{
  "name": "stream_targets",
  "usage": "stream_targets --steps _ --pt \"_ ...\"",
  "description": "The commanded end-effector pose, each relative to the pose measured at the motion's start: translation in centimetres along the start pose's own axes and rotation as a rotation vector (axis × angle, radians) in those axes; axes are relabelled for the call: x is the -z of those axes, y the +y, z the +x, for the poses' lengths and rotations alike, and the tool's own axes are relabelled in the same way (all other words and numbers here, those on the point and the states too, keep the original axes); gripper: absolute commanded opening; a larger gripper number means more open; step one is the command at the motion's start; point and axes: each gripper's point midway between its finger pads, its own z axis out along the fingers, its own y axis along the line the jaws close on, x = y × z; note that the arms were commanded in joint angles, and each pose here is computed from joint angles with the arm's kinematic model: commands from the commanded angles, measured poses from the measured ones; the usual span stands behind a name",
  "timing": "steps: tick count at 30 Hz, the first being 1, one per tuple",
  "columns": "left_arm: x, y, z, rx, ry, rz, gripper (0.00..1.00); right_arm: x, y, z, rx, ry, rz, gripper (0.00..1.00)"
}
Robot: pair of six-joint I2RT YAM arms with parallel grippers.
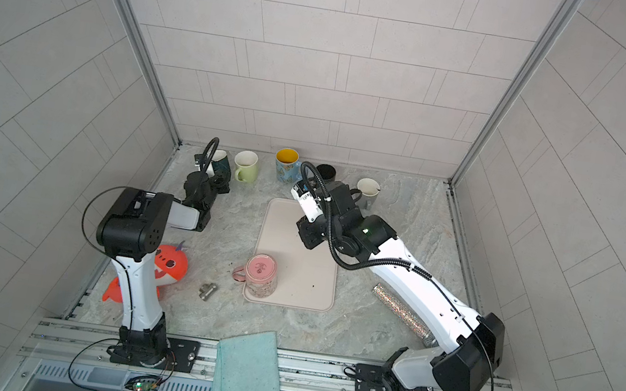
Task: Turn the mug right side up
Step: 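Carry the dark green mug with the left gripper beside the light green mug, then open the left gripper and release the dark green mug, then move the left gripper down to the upside-down pink mug on the tray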
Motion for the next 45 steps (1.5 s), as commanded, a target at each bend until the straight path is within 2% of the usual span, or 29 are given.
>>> stream_targets --steps 1,10,17,28,38,45 --pt "0.0 -0.1 -1.9 -0.013 -0.042 0.005 0.03 0.6 -0.2 0.0 -0.010 -0.014 0.009 0.10" --pt "0.4 0.0 -1.3 -0.015 -0.007 -0.003 0.11 0.9 -0.2 0.1 -0.015 -0.020 0.011 0.10" --pt "0.9 0.3 -1.5 -0.029 0.000 -0.020 0.24 1.2 -0.2 -0.1 -0.017 -0.031 0.011 0.10" --pt "1.7 0.5 -1.1 -0.045 0.033 -0.029 0.34 1.6 0.0 -0.1 -0.026 -0.044 0.005 0.10" --pt "3.0 0.8 -0.9 -0.047 0.066 -0.045 0.39 2.6 0.3 -0.2 -0.034 -0.071 -0.003 0.10" --pt "5.2 1.4 -1.1 -0.042 0.094 -0.075 0.41 3.2 0.5 -0.1 -0.045 -0.095 -0.016 0.10"
